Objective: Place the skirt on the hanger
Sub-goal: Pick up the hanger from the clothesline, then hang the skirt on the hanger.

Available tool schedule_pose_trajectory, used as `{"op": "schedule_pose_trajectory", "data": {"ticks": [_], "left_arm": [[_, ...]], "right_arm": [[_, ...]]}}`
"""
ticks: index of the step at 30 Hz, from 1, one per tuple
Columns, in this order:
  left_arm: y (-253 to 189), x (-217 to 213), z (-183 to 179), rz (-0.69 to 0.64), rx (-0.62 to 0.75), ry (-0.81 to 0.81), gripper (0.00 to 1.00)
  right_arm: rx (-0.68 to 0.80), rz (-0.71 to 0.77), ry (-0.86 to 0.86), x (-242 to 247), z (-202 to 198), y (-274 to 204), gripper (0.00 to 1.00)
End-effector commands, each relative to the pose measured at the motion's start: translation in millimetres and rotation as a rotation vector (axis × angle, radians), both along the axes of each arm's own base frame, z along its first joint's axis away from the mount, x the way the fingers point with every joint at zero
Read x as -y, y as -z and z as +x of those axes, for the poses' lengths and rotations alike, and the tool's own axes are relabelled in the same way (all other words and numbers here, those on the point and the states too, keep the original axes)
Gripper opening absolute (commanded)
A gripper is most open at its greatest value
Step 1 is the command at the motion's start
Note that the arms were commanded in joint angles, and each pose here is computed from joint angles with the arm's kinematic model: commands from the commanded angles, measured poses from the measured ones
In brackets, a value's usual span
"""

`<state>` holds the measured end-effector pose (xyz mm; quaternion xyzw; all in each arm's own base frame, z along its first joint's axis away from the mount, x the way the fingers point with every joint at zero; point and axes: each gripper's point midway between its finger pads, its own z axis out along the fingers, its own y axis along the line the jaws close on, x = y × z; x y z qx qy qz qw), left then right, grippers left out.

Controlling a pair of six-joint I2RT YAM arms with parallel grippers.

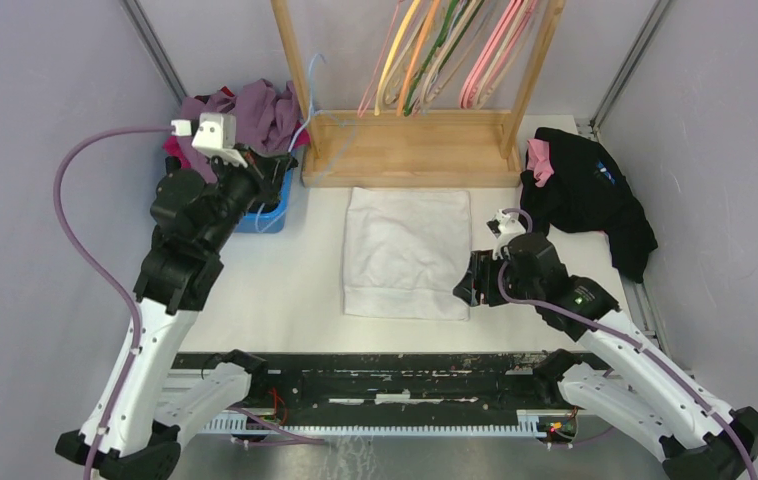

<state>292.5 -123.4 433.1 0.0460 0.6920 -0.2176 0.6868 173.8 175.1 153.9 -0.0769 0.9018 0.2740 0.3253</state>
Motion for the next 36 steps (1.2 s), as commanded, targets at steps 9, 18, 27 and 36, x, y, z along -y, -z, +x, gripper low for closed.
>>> {"op": "schedule_pose_trajectory", "data": {"ticks": [9, 18, 27, 36], "left_arm": [[83.5, 48.9, -86.2, -0.202, -0.276, 0.383, 0.05], [136.8, 89.5, -117.3, -0.422, -0.381, 0.694, 0.06], [183.6, 117.7, -121.1, -0.503, -0.367, 0.800, 0.08], [214.8, 175.0, -153.3, -0.486, -0.385, 0.955, 0.08]], "right_arm": [[0.105, -0.019, -0.073, 3.2, -1.3, -48.2, 0.61], [0.144, -0.053, -0.019, 22.0, -5.6, -68.2, 0.61], [0.165, -0.089, 0.023, 39.2, -11.5, -74.9, 0.62], [0.153, -0.100, 0.034, 43.6, -14.8, -67.2, 0.62]]}}
